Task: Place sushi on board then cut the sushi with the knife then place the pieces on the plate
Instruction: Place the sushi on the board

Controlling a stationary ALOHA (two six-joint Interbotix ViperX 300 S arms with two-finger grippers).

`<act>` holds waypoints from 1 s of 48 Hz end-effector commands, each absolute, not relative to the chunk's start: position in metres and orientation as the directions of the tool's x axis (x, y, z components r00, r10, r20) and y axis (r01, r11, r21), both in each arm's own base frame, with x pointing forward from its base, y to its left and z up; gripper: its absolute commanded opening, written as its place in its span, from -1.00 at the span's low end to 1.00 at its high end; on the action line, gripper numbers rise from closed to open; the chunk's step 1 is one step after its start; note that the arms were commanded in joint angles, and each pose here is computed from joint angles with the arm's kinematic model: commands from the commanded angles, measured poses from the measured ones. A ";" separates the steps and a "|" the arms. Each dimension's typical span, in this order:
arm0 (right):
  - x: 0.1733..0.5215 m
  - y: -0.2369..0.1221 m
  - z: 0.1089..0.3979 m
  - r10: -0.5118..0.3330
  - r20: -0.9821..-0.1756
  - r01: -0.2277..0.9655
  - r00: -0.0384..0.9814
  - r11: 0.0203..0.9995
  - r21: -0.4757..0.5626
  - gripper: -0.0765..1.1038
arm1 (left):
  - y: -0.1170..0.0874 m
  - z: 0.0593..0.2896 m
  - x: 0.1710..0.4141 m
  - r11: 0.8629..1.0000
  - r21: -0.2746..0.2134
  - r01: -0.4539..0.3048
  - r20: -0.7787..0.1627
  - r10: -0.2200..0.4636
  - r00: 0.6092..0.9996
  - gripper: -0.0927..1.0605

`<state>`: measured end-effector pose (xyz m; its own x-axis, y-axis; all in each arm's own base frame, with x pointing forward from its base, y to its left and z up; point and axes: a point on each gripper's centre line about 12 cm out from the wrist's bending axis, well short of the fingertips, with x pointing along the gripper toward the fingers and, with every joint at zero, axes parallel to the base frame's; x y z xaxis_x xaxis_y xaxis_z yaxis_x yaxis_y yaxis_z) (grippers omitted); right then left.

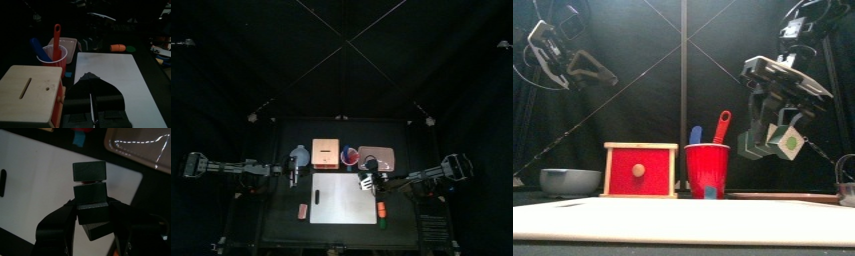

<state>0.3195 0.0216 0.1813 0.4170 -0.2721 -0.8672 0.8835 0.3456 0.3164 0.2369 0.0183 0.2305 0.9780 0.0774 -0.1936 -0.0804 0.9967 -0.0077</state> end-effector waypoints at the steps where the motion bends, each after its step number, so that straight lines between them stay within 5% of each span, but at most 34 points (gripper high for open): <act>1: 0.342 0.033 0.194 -0.263 -0.851 0.877 0.455 0.298 0.377 0.22 | 0.020 0.239 0.238 0.996 -0.006 -0.088 -0.165 0.085 0.983 -0.88; 16: 0.390 0.055 0.183 -0.258 -0.883 0.919 0.392 0.153 0.364 0.22 | 0.021 0.241 0.236 0.996 -0.008 -0.092 -0.156 0.090 0.984 -0.88; 31: 0.416 0.068 0.164 -0.273 -0.939 0.976 0.207 -0.009 0.218 0.22 | 0.021 0.236 0.234 0.996 -0.006 -0.092 -0.169 0.090 0.981 -0.88; 48: 0.448 0.079 0.147 -0.268 -0.947 0.981 0.176 -0.032 0.192 0.22 | 0.021 0.237 0.235 0.996 -0.005 -0.091 -0.171 0.089 0.981 -0.88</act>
<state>0.4397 0.0755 0.1275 0.1313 -0.2831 -0.9500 0.9893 -0.0241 0.1440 0.2321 0.0201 0.2311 0.9787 0.0865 -0.1861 -0.0895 0.9960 -0.0078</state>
